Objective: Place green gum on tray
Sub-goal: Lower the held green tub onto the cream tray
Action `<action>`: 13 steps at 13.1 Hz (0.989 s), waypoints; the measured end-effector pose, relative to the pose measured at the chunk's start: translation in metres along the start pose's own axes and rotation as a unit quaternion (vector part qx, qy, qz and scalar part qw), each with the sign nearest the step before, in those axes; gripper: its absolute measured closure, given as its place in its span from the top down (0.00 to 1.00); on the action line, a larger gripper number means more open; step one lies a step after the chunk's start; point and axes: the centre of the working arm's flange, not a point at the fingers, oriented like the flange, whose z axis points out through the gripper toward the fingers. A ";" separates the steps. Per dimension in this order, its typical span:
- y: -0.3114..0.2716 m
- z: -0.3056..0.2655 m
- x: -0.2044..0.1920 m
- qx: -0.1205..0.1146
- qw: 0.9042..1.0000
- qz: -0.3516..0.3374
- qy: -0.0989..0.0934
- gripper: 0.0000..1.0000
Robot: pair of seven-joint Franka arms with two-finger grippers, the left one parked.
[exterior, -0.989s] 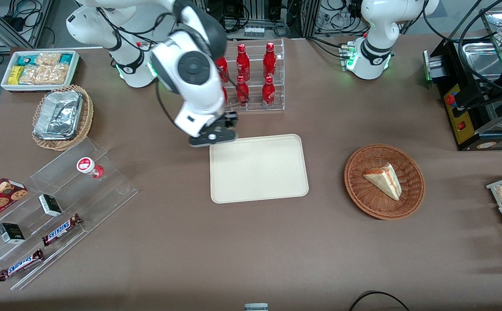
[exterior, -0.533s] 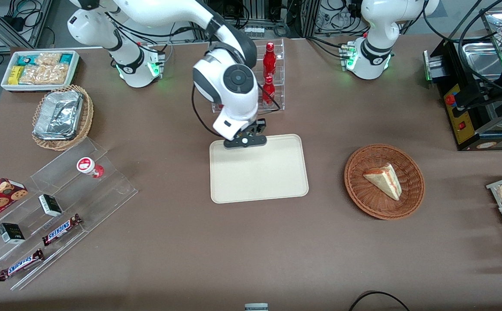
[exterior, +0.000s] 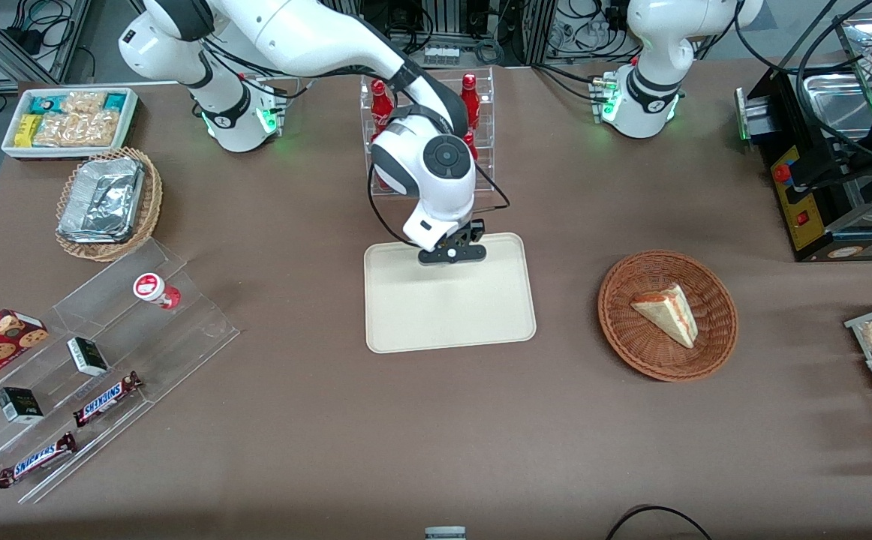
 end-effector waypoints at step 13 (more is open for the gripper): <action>0.006 0.045 0.022 0.015 0.999 0.013 0.025 0.59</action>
